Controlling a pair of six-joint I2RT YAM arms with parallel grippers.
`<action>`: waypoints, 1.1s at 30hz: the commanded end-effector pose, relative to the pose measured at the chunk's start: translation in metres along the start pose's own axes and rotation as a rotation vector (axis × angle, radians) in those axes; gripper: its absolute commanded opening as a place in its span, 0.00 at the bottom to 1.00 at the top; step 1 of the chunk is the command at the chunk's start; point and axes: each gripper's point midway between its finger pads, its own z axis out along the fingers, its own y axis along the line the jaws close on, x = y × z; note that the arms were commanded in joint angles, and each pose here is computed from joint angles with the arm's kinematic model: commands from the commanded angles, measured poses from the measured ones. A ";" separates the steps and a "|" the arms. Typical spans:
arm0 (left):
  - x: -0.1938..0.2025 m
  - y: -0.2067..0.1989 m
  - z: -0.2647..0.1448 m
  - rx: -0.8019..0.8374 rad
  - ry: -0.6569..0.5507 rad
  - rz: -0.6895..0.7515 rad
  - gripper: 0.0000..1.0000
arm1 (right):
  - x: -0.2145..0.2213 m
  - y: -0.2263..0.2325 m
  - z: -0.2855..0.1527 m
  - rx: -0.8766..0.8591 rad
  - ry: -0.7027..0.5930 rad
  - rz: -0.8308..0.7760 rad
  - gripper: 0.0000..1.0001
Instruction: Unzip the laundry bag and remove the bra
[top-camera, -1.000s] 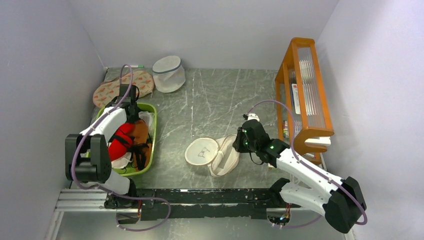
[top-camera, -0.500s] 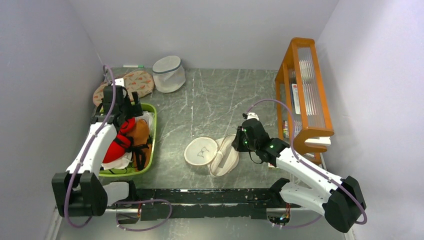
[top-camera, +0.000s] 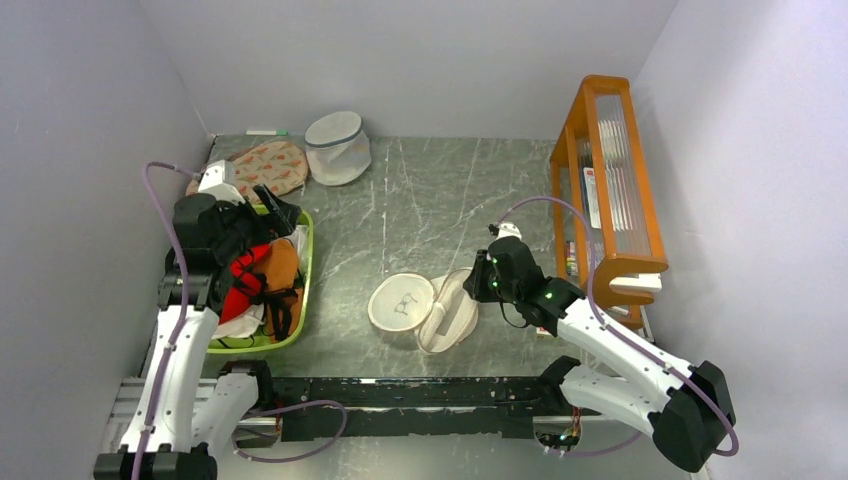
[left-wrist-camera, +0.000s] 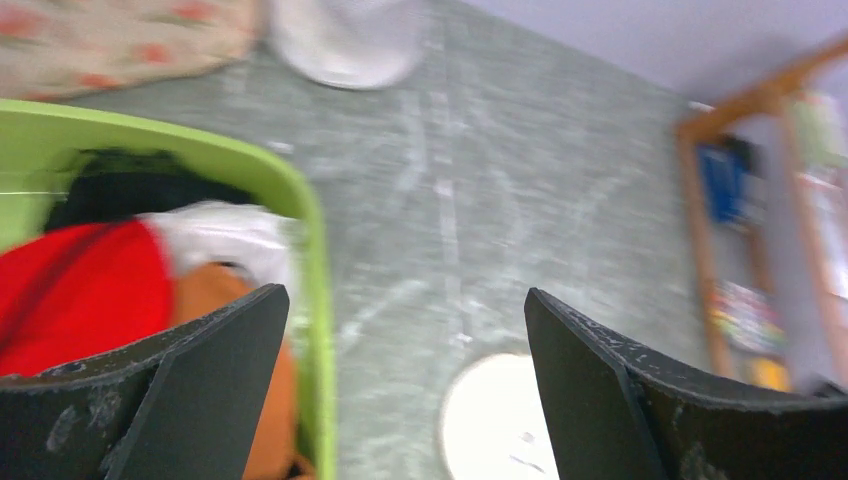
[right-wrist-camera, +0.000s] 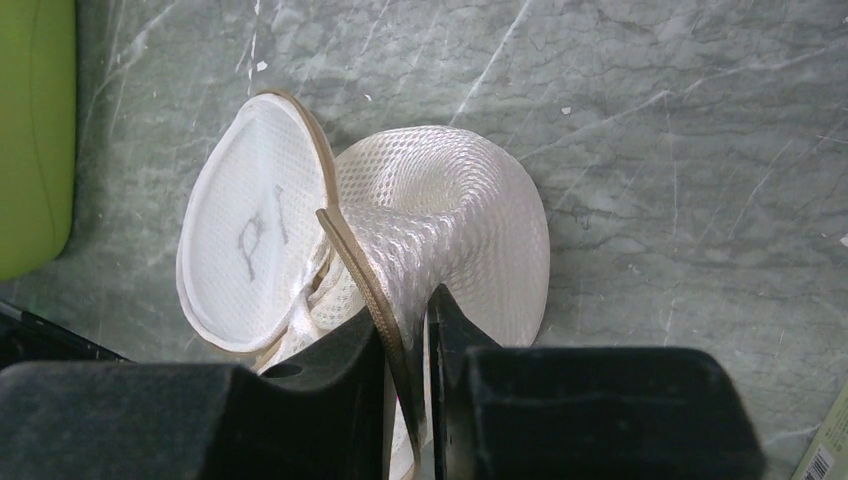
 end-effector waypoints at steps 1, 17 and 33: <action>0.029 -0.075 -0.025 0.422 0.160 -0.198 1.00 | -0.011 0.006 -0.007 -0.010 -0.026 0.010 0.16; 0.214 -0.131 -0.017 0.449 0.551 -0.309 0.87 | -0.005 0.002 -0.012 0.000 -0.022 0.050 0.17; 0.277 -0.083 -0.016 0.155 0.537 -0.601 0.92 | -0.004 -0.001 -0.016 0.006 -0.027 0.054 0.18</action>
